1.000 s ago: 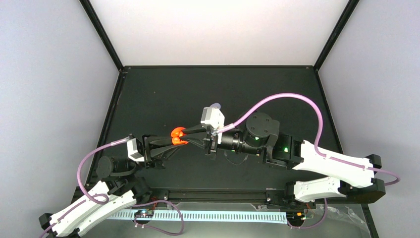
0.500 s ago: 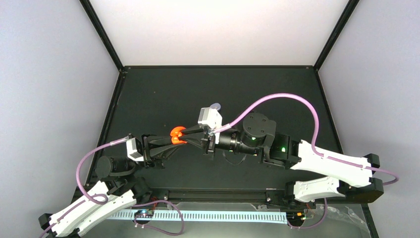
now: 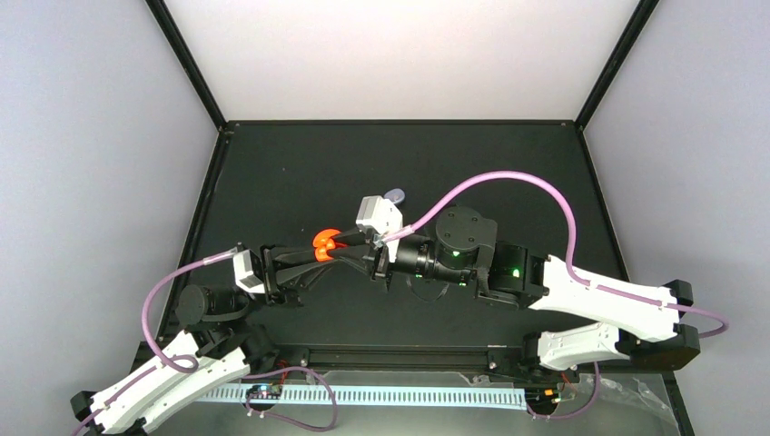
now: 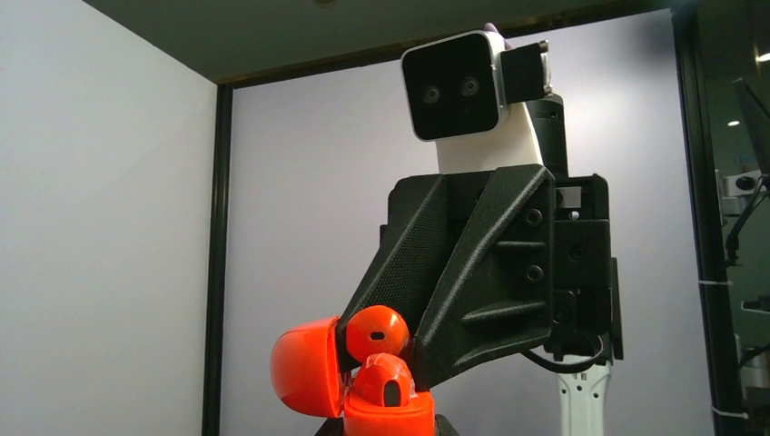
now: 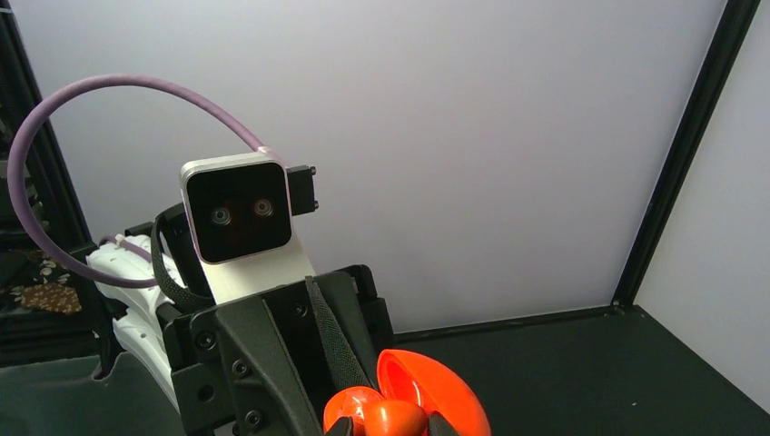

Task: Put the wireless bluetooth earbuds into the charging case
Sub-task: Place the earbud in the charging case.

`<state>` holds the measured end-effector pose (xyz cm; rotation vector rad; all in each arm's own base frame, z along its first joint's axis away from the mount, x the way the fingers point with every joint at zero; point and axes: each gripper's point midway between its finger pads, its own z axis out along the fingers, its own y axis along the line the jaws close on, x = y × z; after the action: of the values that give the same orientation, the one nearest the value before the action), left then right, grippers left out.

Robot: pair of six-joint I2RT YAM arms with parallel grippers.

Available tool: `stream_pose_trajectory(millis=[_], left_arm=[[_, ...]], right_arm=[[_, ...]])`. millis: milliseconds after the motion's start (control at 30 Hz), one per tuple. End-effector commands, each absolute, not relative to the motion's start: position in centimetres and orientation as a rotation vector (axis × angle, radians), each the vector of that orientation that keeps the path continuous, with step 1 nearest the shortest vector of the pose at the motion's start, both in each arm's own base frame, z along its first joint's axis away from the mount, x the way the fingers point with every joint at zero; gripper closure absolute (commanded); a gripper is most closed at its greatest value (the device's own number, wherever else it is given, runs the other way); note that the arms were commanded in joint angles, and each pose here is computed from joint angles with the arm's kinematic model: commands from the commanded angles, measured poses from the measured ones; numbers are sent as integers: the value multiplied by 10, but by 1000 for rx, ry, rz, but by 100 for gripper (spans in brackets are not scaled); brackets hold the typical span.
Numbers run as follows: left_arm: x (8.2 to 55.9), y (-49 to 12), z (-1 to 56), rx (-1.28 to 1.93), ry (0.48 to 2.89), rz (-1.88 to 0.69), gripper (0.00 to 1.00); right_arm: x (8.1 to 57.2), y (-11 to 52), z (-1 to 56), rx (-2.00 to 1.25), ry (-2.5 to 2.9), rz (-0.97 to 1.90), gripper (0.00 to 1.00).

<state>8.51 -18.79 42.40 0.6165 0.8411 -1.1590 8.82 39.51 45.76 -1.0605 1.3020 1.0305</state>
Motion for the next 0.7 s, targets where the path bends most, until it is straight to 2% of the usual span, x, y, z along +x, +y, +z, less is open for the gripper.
stream_pose_trajectory(millis=[0,367,667], left_arm=[[73,-174,450,587,758,-1173,98],[78,-178,446,588,785,-1177,99],[79,-180,445,588,791,-1175,98]], right_arm=[[92,388,463,-1030,1321,1010,79],[97,375,475,-980,1329,990,59],[99,361,485,-944,1326,975,49]])
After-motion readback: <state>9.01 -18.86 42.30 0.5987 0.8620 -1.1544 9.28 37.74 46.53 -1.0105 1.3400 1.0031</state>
